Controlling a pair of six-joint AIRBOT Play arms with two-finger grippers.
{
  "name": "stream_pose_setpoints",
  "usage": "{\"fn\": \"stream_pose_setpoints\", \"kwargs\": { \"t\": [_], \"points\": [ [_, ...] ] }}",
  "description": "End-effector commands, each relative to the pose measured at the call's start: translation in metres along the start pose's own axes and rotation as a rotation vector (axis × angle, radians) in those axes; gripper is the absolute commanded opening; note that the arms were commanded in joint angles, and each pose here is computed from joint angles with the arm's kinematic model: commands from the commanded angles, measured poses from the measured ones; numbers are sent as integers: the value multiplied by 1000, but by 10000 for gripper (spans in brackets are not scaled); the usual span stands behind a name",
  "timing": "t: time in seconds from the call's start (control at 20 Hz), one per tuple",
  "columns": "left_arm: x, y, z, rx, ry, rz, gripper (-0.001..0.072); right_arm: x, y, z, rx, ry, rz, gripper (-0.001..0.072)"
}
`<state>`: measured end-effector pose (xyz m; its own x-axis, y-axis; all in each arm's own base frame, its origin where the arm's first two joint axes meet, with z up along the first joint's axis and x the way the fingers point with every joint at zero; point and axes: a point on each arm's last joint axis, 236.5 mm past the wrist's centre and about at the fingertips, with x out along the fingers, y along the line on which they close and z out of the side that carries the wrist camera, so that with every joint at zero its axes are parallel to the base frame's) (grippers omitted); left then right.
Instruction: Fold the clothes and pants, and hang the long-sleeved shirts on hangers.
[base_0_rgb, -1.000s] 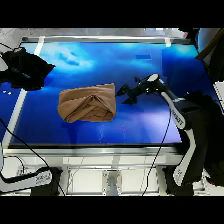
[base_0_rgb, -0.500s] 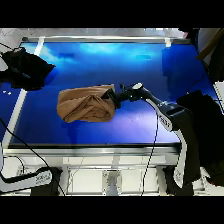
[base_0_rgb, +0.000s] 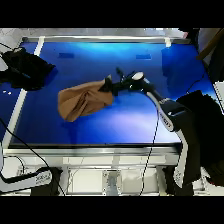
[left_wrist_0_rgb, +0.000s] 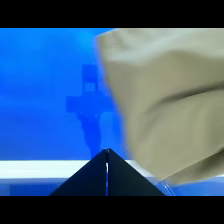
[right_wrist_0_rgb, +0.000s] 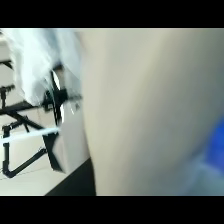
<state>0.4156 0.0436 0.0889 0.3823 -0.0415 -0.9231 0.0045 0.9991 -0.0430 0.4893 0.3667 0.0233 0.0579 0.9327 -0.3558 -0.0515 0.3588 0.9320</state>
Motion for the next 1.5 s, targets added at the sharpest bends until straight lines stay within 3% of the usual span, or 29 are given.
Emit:
{"fn": "stream_pose_setpoints", "kwargs": {
  "t": [0.0,0.15,0.3,0.4,0.85,1.05,1.3,1.35,1.4,1.45],
  "points": [
    [0,1,0,0,0,2,17,-84,60,28,-150,-72,-35,37],
    [0,1,0,0,0,2,17,-199,48,34,-190,-193,-360,37],
    [0,1,0,-1,0,2,17,-326,14,1,-93,-253,-719,35],
    [0,1,0,-1,0,2,17,-399,6,-21,-18,-349,-843,35],
    [0,0,0,-24,0,1,17,-605,-27,-179,463,-670,-1099,35],
    [0,0,0,-35,0,1,17,-603,-102,-297,797,-615,-1154,35],
    [0,0,0,-35,-1,1,18,-558,-196,-395,1070,-699,-1048,40],
    [0,0,0,-35,-1,1,18,-550,-205,-404,1076,-676,-1029,149],
    [0,0,0,-35,0,1,17,-547,-206,-407,1070,-661,-1026,409],
    [0,0,0,-35,0,1,18,-553,-202,-407,1065,-670,-1035,529]
  ]
}}
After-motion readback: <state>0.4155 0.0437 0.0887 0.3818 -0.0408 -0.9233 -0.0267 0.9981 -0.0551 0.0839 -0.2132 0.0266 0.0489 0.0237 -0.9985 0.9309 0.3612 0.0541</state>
